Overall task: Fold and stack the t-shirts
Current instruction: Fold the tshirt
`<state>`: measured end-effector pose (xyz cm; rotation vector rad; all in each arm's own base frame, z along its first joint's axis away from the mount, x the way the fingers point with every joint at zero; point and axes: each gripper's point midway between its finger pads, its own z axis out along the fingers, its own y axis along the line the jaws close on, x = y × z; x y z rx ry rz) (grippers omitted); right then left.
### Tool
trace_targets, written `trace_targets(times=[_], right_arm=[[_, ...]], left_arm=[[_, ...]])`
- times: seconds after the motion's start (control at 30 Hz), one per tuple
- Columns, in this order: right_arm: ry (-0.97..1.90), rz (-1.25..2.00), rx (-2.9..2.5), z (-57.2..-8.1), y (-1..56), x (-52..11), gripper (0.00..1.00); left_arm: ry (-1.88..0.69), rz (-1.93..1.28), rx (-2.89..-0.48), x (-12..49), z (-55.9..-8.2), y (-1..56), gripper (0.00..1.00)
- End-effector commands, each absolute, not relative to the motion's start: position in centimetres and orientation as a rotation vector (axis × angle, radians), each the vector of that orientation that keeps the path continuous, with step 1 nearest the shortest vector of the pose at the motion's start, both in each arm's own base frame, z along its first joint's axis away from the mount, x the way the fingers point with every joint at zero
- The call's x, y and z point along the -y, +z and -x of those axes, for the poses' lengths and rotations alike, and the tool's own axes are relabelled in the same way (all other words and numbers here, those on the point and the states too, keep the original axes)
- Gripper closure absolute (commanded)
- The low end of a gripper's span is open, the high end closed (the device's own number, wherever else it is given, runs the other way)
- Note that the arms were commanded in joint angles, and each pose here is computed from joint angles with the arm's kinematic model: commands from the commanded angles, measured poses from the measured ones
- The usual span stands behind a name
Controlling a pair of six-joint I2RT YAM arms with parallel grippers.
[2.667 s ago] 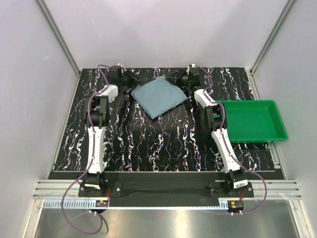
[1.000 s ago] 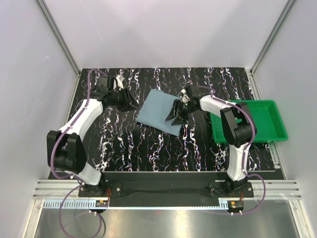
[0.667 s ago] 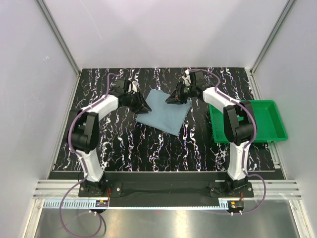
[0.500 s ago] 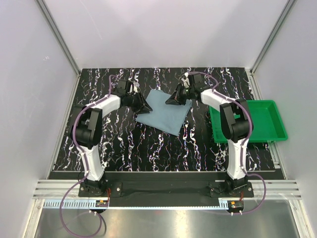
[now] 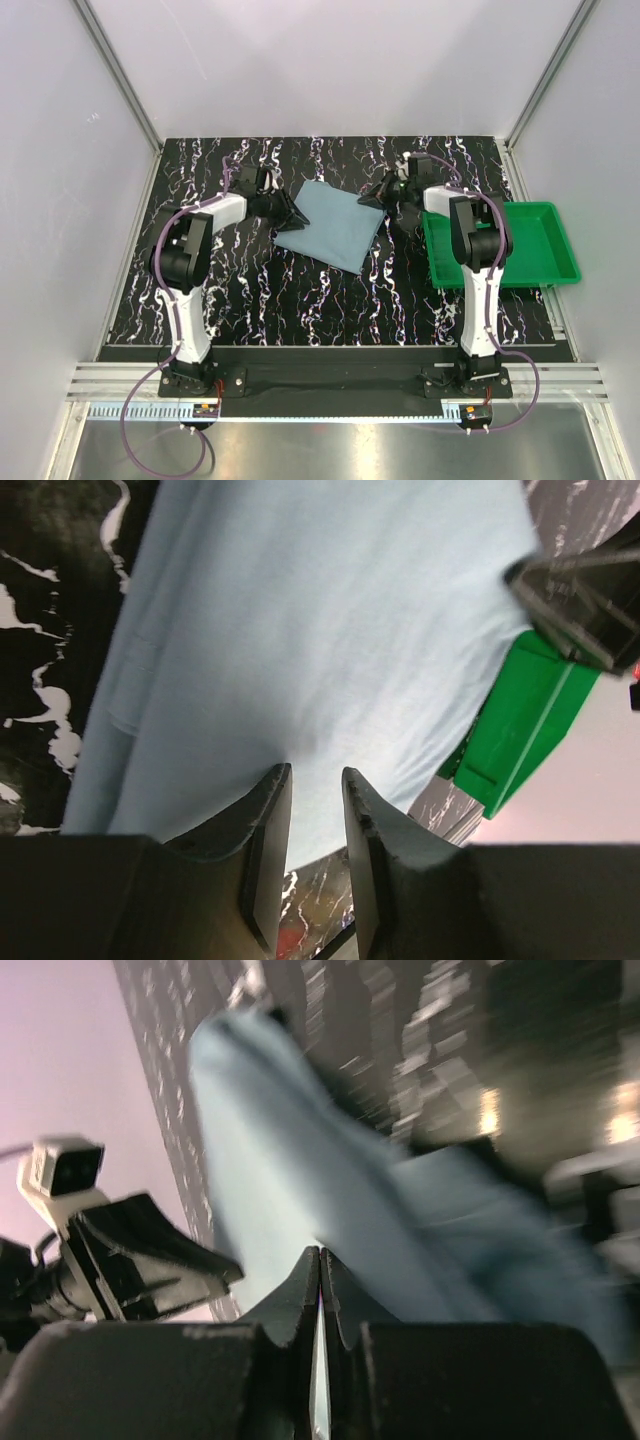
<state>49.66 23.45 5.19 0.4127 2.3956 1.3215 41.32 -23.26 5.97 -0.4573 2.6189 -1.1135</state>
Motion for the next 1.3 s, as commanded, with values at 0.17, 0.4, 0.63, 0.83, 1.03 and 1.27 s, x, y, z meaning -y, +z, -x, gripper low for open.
trace_targets(times=[0.17,0.4,0.63,0.83,1.03,1.27], right_arm=[[1.33,-0.422,-2.385,-52.3,2.0,-21.4,0.93],[1.268,-0.346,-2.419,-53.5,5.4,-20.9,0.78],[0.936,-0.295,-2.602,-49.1,14.0,-17.4,0.4],[0.896,-0.213,-2.726,-40.7,16.4,-16.3,0.24],[0.97,-0.189,-2.686,-32.1,20.1,-15.9,0.22],[1.005,-0.25,-2.673,-24.8,20.6,-15.3,0.21]], left_arm=[[-1.045,0.401,-2.626,22.6,-41.8,5.2,0.7],[-0.858,0.265,-2.629,20.9,-41.8,8.3,0.62],[-0.545,-0.069,-2.527,16.2,-41.2,14.3,0.31],[-0.51,-0.237,-2.551,12.7,-42.3,13.3,0.23],[-0.669,-0.33,-2.416,15.2,-47.9,12.7,0.18],[-0.827,-0.367,-2.337,18.0,-53.3,11.2,0.18]])
